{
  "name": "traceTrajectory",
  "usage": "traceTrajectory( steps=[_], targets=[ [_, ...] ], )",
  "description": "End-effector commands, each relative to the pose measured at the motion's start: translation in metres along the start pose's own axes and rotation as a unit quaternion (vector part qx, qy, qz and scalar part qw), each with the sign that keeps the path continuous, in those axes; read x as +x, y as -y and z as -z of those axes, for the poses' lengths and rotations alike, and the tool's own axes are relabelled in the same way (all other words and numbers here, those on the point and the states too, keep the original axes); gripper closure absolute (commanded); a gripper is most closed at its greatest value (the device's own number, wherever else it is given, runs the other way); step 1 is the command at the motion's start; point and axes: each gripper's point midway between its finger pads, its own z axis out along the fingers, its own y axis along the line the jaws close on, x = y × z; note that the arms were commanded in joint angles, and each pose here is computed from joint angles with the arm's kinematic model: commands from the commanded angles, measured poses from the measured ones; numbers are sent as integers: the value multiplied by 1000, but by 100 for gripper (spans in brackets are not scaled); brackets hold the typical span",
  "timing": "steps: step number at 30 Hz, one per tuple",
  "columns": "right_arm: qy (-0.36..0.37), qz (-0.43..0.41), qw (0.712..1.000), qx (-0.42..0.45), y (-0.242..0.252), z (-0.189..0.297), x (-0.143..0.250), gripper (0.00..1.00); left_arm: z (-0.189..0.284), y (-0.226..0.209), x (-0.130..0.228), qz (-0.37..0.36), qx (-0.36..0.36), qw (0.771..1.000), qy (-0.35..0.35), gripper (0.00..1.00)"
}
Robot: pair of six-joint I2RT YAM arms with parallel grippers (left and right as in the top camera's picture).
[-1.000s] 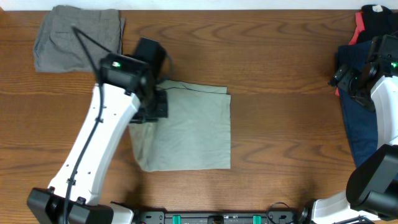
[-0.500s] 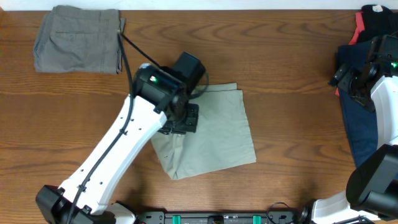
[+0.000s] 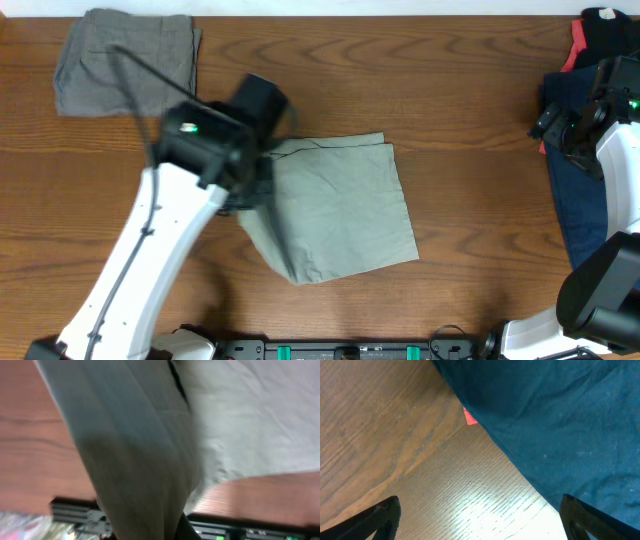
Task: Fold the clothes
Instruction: 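Lift the folded edge and reposition it with the left gripper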
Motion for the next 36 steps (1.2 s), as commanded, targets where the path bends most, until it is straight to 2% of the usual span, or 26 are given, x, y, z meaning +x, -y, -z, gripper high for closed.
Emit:
traceTrajectory(
  steps=[1,5,11,15,24,36],
  targets=[
    [7,5,1000,4,2,4,-2,1,24,-36,-10,37,-46,997,43,94],
    [6,5,1000,4,2,4,-2,1,39,-46,-17,53,-43,995,67,94],
    [7,5,1000,4,2,4,-2,1,43,-29,-13,38,-7,997,62,94],
    [6,5,1000,4,2,4,-2,1,41,1,-4,4,33,999,43,94],
    [7,5,1000,4,2,4,-2,1,19,74,19,-88,69,994,20,94],
    [7,5,1000,4,2,4,-2,1,-2,163,35,-189,108,975,37,94]
  ],
)
